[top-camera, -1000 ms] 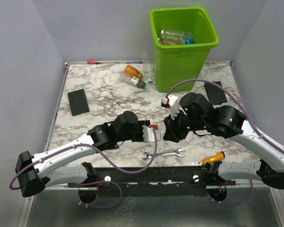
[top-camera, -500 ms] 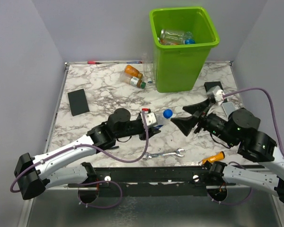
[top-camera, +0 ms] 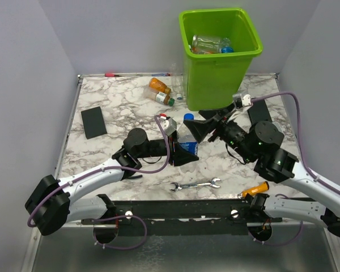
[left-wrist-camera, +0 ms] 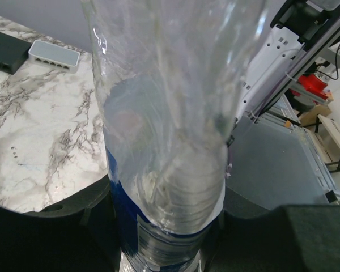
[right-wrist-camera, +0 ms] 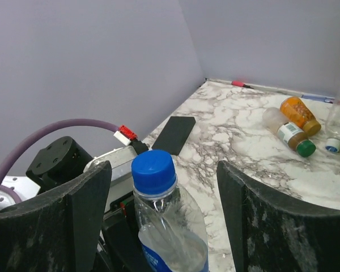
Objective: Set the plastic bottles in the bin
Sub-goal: Pick up the plastic bottle at the center of the board, then place the plastic bottle in the trash bin.
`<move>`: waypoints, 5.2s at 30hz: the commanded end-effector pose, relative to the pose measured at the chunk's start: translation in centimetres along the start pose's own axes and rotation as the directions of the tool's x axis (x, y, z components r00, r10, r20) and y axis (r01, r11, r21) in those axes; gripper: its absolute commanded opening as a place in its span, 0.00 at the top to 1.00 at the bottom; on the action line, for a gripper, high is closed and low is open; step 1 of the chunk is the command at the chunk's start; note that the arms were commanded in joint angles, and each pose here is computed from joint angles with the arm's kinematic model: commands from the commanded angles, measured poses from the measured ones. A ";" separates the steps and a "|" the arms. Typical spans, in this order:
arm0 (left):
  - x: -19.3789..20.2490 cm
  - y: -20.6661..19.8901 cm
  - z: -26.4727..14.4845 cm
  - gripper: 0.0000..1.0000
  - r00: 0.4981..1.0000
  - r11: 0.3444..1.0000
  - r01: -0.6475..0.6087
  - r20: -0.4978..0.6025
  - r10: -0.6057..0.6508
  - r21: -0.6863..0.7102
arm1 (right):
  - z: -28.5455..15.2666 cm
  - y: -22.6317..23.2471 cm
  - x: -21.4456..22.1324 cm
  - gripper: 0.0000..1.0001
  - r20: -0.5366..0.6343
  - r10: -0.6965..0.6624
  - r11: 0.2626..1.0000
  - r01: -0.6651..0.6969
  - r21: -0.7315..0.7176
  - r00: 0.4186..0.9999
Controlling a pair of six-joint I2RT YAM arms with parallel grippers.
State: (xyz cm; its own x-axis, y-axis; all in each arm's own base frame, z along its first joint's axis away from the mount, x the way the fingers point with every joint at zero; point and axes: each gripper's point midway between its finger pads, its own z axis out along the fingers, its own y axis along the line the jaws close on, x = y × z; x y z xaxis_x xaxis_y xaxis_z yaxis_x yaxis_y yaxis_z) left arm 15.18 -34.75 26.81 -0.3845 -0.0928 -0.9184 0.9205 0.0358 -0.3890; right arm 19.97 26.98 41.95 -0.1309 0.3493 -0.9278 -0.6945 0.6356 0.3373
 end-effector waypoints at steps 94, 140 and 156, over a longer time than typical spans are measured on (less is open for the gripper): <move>-4.5 8.3 -8.7 0.01 0.930 0.704 -0.093 0.192 0.315 -0.704 | 14.7 -39.7 -16.3 0.80 0.134 -0.499 0.398 0.089 0.913 0.856; -4.4 7.8 -8.8 0.01 0.933 0.669 -0.107 0.159 0.323 -0.735 | 5.0 -36.8 -16.1 0.22 0.345 -0.058 0.624 -0.236 0.745 0.937; -4.2 7.7 -8.6 0.01 0.936 0.676 -0.112 0.150 0.317 -0.729 | 6.0 -38.4 -12.1 0.52 0.302 0.020 0.626 -0.247 0.740 0.953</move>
State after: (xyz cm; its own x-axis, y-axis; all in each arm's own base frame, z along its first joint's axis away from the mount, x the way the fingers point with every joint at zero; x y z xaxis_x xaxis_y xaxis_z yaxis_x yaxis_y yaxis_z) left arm 23.22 -25.41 26.04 -0.0726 -0.2212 -0.9725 0.6162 0.7568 -0.2181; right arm 52.19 1.95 42.18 0.1053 0.5415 -0.8340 0.1379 0.8227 0.5516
